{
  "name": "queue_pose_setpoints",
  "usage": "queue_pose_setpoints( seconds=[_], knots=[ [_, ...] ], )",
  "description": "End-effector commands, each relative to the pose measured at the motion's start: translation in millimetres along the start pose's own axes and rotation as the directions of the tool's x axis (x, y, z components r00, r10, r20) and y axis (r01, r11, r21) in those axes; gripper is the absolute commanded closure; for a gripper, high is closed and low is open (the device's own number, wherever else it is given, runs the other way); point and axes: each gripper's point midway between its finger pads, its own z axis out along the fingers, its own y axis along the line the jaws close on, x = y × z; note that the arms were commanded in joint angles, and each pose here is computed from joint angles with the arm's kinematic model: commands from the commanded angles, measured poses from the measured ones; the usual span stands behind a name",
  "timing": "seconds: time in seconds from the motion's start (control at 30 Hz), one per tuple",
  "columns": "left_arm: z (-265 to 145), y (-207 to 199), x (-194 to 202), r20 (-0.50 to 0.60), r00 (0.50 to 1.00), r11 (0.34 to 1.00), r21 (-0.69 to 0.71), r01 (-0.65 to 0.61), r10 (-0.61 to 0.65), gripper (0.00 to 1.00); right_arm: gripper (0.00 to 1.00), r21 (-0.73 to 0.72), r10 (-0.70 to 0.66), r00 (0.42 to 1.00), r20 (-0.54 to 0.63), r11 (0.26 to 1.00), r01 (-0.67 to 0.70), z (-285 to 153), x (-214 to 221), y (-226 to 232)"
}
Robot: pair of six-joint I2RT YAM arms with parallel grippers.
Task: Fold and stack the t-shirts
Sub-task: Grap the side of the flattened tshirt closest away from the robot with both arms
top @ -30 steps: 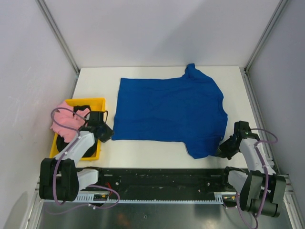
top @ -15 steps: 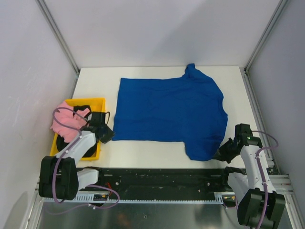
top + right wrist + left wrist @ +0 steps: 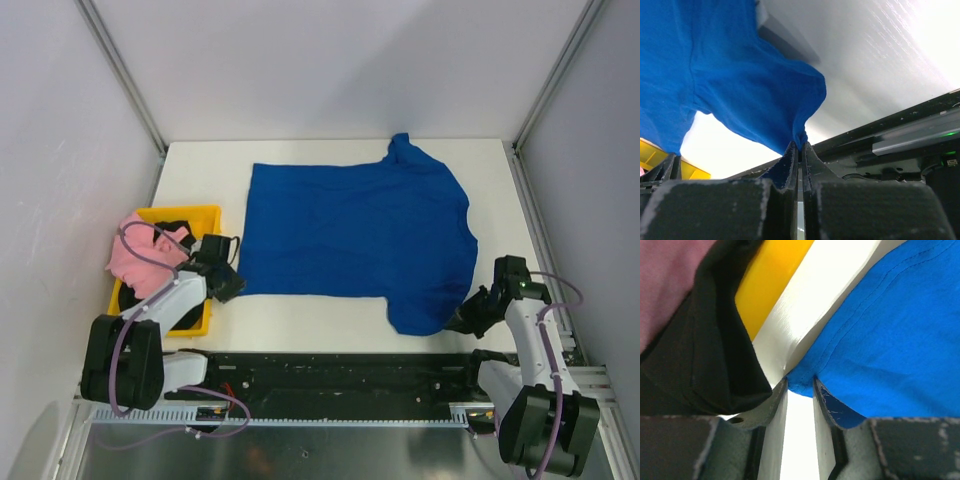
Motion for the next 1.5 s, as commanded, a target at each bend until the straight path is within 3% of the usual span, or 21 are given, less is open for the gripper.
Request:
queue_pose_setpoints(
  seconds=[0.0,0.17,0.3,0.4,0.83,1.13,1.33,1.47],
  knots=[
    [6.6,6.4,1.4,0.015,1.000,0.999,-0.053,-0.007,0.008,0.69,1.00,-0.070,-0.023,0.999,0.027,0.997,0.025,-12.5,-12.0,22.0],
    [8.5,8.5,6.0,0.008,1.000,0.997,-0.071,-0.029,0.029,0.75,1.00,-0.083,-0.030,0.999,0.025,0.996,0.032,-14.9,-16.1,26.9],
    [-0.1,8.7,-2.9,0.038,0.997,0.995,-0.077,-0.059,0.062,0.94,1.00,-0.093,-0.036,0.999,0.016,0.995,0.037,-16.4,-16.2,29.0],
    [-11.9,4.1,-14.0,0.074,0.993,0.995,-0.063,-0.083,0.087,0.99,1.00,-0.092,-0.037,0.999,0.012,0.995,0.038,-20.1,-16.1,30.1],
    [-36.4,1.8,-13.6,0.082,0.987,0.990,-0.011,-0.138,0.138,1.00,1.00,-0.042,-0.011,1.000,0.022,0.999,0.012,-39.6,-10.2,25.0],
    [-51.0,1.5,-22.7,0.116,0.982,0.989,-0.017,-0.149,0.150,1.00,1.00,-0.026,-0.101,0.990,0.097,0.994,0.104,-62.1,-12.7,32.1],
    [-48.7,-20.5,-48.2,0.138,0.979,0.989,-0.049,-0.142,0.148,1.00,1.00,-0.151,-0.168,0.957,0.236,0.967,0.207,-68.3,-43.5,80.0],
    [-35.6,-48.0,-69.3,0.159,0.971,0.983,-0.058,-0.174,0.181,1.00,1.00,-0.135,-0.257,0.905,0.339,0.939,0.317,-53.3,-69.9,125.6]
  ],
)
